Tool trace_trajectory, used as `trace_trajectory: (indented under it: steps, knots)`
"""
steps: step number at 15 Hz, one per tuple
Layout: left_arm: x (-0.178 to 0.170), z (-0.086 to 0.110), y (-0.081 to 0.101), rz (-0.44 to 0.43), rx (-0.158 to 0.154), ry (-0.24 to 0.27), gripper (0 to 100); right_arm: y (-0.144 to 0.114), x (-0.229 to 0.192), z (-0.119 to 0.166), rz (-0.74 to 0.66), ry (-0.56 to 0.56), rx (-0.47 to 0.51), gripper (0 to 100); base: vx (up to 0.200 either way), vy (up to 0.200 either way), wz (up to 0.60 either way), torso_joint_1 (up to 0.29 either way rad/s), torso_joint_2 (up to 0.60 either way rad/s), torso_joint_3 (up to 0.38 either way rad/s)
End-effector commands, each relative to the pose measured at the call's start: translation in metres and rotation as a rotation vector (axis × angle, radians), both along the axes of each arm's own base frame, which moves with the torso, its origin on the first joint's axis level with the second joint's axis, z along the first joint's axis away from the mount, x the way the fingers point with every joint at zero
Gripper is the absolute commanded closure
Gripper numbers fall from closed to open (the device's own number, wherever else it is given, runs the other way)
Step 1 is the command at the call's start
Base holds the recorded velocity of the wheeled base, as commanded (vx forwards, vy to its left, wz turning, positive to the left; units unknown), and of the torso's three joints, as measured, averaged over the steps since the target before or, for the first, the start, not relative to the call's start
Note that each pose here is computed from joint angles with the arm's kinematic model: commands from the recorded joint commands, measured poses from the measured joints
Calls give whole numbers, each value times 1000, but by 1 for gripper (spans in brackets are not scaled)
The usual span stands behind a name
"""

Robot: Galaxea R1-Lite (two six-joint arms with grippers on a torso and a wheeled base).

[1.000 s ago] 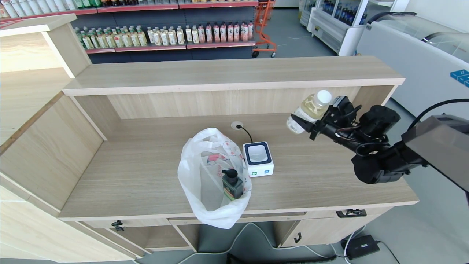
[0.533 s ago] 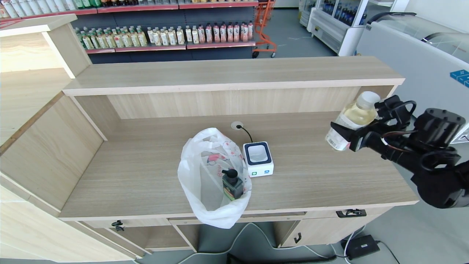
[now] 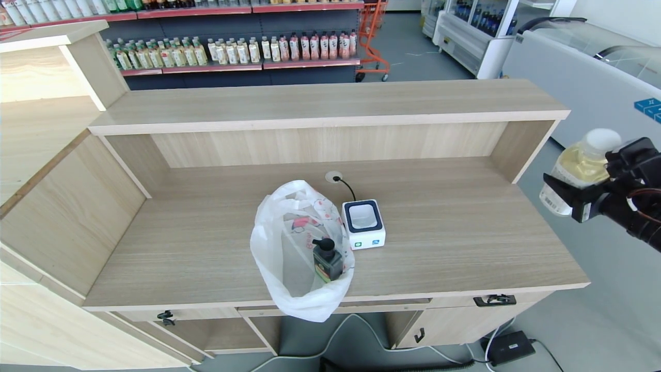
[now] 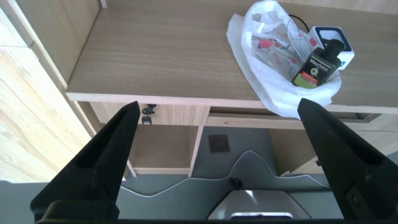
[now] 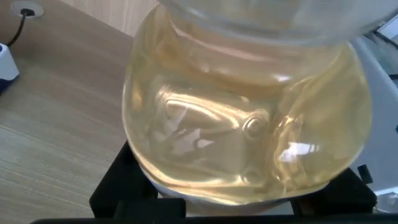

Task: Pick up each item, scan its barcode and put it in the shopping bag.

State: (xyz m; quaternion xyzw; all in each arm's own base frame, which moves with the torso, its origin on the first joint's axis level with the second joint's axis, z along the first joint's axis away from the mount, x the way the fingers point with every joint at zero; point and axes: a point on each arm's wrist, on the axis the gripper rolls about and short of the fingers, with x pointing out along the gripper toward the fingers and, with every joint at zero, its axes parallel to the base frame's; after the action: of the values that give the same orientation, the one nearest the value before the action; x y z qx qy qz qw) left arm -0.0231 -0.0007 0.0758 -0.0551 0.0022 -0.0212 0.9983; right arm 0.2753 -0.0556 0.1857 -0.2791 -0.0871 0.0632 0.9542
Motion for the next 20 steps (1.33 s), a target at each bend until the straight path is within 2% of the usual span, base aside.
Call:
trace_trajectory:
  steps: [1,5,13,15,17,18,20]
  knots:
    - [0,0,0,0,0,1,0,-6,-7,3,-33,-14,-34,100,0,0,0,0,0,0]
    - [0,0,0,0,0,1,0,-7,-10,8,-43,-34,-97,100,0,0,0,0,0,0]
    - [0,0,0,0,0,1,0,10,-3,7,20,-27,-74,100,0,0,600,1,0,4]
    - [0,0,0,0,0,1,0,27,7,1,101,4,24,100,0,0,0,0,0,0]
    - [0,0,0,0,0,1,0,50,18,1,208,12,183,100,0,0,0,0,0,0]
    - [0,0,0,0,0,1,0,69,24,-1,297,54,317,100,0,0,0,0,0,0]
    - [0,0,0,0,0,1,0,97,32,-9,396,141,444,100,0,0,0,0,0,0]
